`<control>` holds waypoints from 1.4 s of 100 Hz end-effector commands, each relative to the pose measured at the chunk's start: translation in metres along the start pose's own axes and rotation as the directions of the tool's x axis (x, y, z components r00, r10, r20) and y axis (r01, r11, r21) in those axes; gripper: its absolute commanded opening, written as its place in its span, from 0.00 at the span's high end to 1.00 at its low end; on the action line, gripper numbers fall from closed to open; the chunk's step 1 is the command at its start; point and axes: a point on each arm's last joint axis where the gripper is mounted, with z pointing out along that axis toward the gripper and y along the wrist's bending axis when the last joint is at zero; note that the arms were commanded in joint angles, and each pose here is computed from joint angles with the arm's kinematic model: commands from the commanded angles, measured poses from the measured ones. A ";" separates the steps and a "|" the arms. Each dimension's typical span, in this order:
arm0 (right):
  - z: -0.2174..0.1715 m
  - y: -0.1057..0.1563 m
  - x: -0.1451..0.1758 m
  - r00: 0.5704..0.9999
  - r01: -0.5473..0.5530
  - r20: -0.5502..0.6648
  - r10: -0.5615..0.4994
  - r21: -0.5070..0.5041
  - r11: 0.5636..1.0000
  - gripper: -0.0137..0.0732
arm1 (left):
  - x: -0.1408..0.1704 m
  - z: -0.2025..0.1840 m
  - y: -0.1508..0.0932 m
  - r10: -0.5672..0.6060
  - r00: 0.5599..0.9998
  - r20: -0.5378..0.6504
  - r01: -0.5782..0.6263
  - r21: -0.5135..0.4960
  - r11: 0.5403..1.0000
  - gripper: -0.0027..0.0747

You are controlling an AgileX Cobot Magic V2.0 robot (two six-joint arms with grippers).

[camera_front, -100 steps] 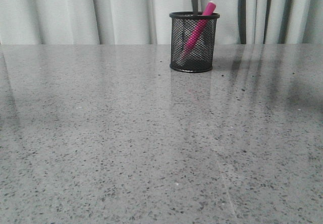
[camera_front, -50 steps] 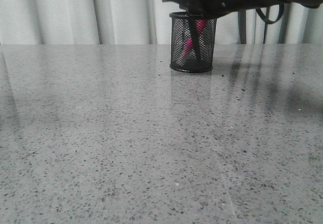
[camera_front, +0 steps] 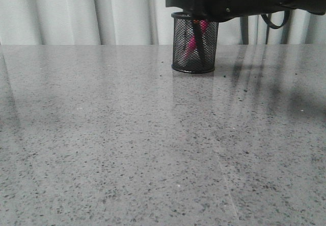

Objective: Put pen and scissors into bin

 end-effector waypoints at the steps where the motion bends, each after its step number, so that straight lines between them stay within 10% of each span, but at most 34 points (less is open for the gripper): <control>1: -0.007 -0.003 -0.034 0.985 -0.002 0.171 -0.002 0.018 1.000 0.62 | -0.012 -0.003 0.000 -0.028 0.998 0.061 0.029 -0.012 1.000 0.99; 47: -0.054 -0.010 -0.105 0.920 0.018 0.390 -0.035 0.046 0.999 0.51 | -0.012 -0.003 0.000 -0.016 0.998 0.053 0.017 -0.014 1.000 0.99; 72: -0.124 -0.024 -0.133 0.860 0.147 0.471 -0.198 0.142 0.979 0.80 | -0.010 -0.004 0.000 0.012 0.999 0.037 -0.011 -0.019 1.000 0.99; 80: -0.146 -0.033 -0.128 0.864 0.141 0.463 -0.200 0.159 0.977 0.93 | -0.009 -0.005 0.000 0.049 0.999 0.017 -0.048 -0.026 0.999 0.99; 140: -0.301 -0.060 -0.025 0.921 0.097 0.356 -0.158 0.183 0.978 0.93 | 0.088 -0.084 -0.030 0.021 0.987 0.162 0.035 -0.333 0.942 0.99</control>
